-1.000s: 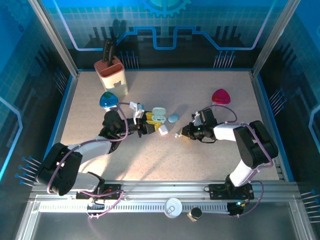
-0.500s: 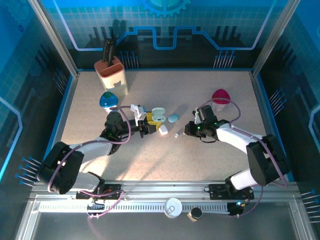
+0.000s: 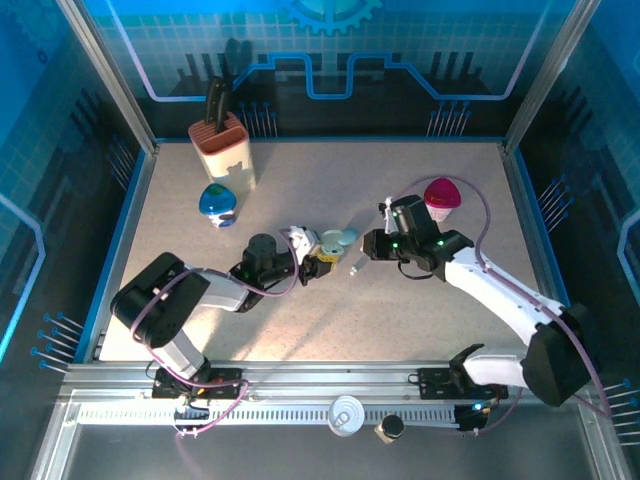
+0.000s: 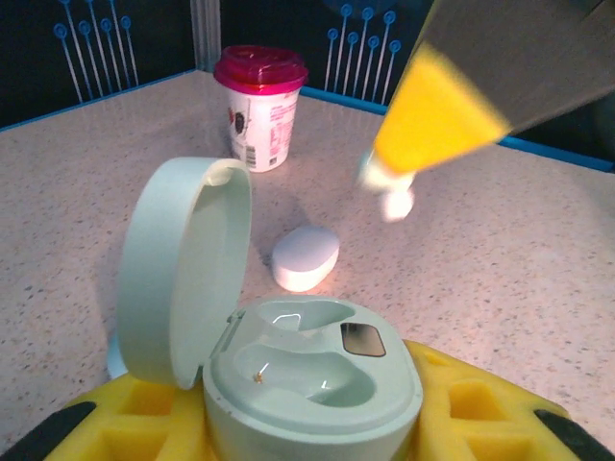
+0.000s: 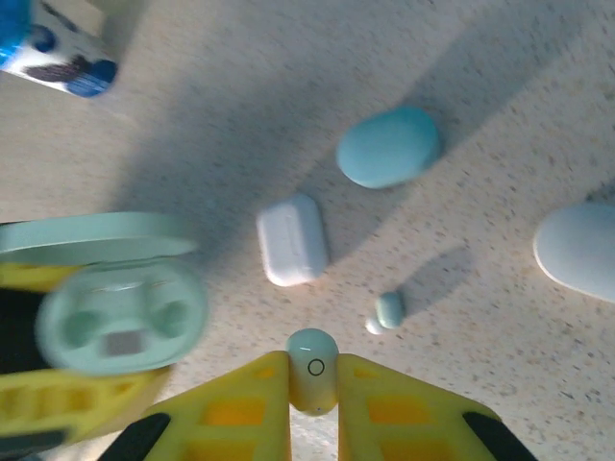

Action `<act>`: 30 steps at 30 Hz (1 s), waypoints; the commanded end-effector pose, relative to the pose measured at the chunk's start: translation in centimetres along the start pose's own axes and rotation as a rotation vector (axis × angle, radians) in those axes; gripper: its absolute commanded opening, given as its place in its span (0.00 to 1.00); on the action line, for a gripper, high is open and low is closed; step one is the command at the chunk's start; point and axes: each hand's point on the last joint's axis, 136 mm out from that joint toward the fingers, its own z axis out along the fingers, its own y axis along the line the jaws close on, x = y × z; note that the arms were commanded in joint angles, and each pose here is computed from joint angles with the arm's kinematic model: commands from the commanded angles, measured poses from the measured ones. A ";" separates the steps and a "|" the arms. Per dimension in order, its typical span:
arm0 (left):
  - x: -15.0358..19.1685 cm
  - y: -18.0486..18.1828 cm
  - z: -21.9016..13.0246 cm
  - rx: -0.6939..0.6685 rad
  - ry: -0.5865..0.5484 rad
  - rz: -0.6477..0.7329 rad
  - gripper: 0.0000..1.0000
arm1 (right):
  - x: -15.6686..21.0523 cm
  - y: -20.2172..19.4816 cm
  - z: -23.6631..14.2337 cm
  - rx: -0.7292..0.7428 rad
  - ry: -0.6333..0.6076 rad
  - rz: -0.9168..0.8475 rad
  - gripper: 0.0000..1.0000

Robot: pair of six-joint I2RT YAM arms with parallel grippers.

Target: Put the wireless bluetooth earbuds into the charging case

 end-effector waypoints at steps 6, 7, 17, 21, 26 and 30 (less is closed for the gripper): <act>-2.3 0.5 1.4 -0.019 -0.060 0.124 0.29 | -0.8 5.1 -0.9 -0.100 -0.009 -0.076 0.15; -2.3 0.4 1.4 -0.017 -0.058 0.132 0.29 | -0.8 5.7 -0.7 -0.113 -0.006 -0.081 0.15; -2.2 -0.7 1.0 0.004 -0.049 0.189 0.30 | -1.1 7.9 1.0 -0.164 0.015 -0.109 0.14; -2.3 -0.9 1.0 0.009 -0.052 0.196 0.30 | -0.6 8.1 2.0 -0.176 0.043 -0.103 0.14; -2.7 -1.0 1.0 0.011 -0.060 0.189 0.30 | -0.1 7.9 3.0 -0.174 0.064 -0.098 0.14; -3.0 -0.8 0.9 0.000 -0.063 0.171 0.30 | 0.3 7.4 3.5 -0.162 0.079 -0.100 0.14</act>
